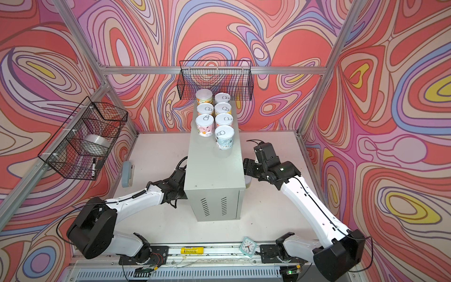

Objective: Place and organize the canned foods onto the counter
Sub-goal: 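Close the left gripper on the nearer small can while the right gripper lowers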

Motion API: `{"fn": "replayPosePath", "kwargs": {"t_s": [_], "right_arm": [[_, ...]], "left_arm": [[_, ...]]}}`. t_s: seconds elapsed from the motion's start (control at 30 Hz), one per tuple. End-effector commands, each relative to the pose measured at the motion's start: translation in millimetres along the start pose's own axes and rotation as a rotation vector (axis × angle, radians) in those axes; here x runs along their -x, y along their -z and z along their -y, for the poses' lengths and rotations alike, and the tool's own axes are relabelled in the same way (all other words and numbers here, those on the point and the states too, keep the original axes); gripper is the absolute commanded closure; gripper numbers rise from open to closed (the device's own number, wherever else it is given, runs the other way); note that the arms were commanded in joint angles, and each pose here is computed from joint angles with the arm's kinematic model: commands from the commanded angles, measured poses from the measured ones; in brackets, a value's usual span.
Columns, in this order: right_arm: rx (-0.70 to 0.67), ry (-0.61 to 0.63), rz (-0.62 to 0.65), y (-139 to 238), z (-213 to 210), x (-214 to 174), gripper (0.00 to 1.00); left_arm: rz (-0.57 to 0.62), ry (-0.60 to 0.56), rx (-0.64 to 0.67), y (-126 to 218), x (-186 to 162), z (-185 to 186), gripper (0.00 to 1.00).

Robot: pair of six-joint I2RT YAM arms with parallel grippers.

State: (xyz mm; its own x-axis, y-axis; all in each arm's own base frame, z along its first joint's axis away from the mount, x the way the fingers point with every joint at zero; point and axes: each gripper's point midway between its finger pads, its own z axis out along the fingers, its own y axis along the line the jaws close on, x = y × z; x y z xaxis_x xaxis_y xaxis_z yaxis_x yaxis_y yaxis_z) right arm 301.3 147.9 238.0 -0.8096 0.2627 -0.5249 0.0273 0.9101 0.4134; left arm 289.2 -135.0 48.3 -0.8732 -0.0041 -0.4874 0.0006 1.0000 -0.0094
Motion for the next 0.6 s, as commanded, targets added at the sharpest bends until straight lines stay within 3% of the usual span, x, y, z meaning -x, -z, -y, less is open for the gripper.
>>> {"fn": "replayPosePath", "kwargs": {"t_s": [0.0, 0.57], "right_arm": [[0.089, 0.029, 0.009, 4.7, -28.0, 1.8, 0.20], [-0.005, 0.034, 0.085, 8.2, -9.4, 12.0, 0.15]], "left_arm": [[-0.002, -0.014, 0.026, 2.9, 0.7, -3.7, 0.14], [0.020, 0.007, 0.043, -9.1, 7.9, -0.9, 0.17]]}}
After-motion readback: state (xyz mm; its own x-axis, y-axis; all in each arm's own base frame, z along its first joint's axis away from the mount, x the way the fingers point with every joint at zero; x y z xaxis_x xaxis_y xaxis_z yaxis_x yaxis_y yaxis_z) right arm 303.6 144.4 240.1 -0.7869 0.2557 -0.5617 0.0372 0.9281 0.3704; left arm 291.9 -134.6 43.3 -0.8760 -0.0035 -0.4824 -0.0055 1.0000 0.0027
